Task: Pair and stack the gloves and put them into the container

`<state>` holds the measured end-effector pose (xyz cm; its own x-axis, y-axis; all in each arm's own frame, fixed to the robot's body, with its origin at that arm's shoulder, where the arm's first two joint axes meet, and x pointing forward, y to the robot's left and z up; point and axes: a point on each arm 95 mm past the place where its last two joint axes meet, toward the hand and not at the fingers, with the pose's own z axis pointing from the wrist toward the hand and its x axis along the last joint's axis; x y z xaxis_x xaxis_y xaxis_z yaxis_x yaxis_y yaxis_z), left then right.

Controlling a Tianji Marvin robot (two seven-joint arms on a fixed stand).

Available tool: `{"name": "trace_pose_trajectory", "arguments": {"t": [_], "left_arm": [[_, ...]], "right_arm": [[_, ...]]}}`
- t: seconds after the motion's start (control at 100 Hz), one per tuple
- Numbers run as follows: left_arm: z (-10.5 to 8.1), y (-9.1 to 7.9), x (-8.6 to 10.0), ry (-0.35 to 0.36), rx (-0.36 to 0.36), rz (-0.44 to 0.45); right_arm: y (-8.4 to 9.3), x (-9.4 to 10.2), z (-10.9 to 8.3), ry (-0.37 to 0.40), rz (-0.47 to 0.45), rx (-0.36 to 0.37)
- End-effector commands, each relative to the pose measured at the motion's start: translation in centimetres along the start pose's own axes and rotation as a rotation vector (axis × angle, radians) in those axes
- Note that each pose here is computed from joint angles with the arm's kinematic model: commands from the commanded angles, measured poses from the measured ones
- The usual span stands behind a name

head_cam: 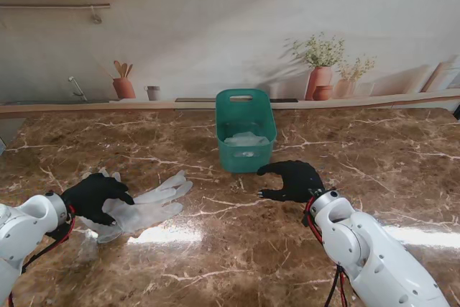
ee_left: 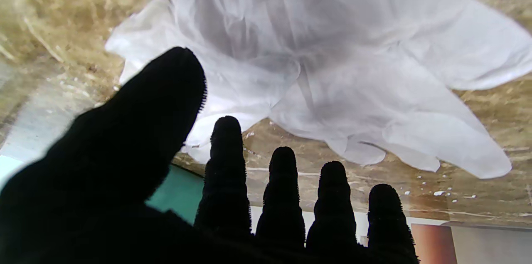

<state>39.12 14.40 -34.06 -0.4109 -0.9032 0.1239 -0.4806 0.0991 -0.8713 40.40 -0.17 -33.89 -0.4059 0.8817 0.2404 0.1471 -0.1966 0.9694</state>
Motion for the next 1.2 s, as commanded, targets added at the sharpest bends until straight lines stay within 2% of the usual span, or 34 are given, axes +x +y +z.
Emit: {"name": "trace_pose_trajectory", "arguments": {"t": [0.0,0.18,0.34,0.51,0.74,0.94,1.19], "left_arm": [[0.1,1.9,0.1,0.003,-0.040,-0.020],[0.1,2.0,-0.3,0.004,-0.056,0.017],[0.2,2.0,-0.5,-0.001,-0.039,0.035],[1.2,2.4,-0.5,-0.005,0.018,0.043],[2.3,2.8,-0.4,0.005,0.027,0.064],[2.7,2.9,-0.2,0.006,0.043,0.033],[2.1,1.8,0.4,0.011,0.057,-0.033]], "right_arm": [[-0.3,0.4,0.0,0.001,0.012,0.021],[-0.1,0.9,0.0,0.011,0.012,0.023],[-0.1,1.0,0.0,0.009,0.016,0.027],[-0.3,1.1,0.0,0.012,0.020,0.037],[-0.2,1.0,-0.1,0.012,0.019,0.038],[-0.2,1.0,-0.1,0.011,0.019,0.039],[-0.2,1.2,-0.1,0.018,0.023,0.039]]}}
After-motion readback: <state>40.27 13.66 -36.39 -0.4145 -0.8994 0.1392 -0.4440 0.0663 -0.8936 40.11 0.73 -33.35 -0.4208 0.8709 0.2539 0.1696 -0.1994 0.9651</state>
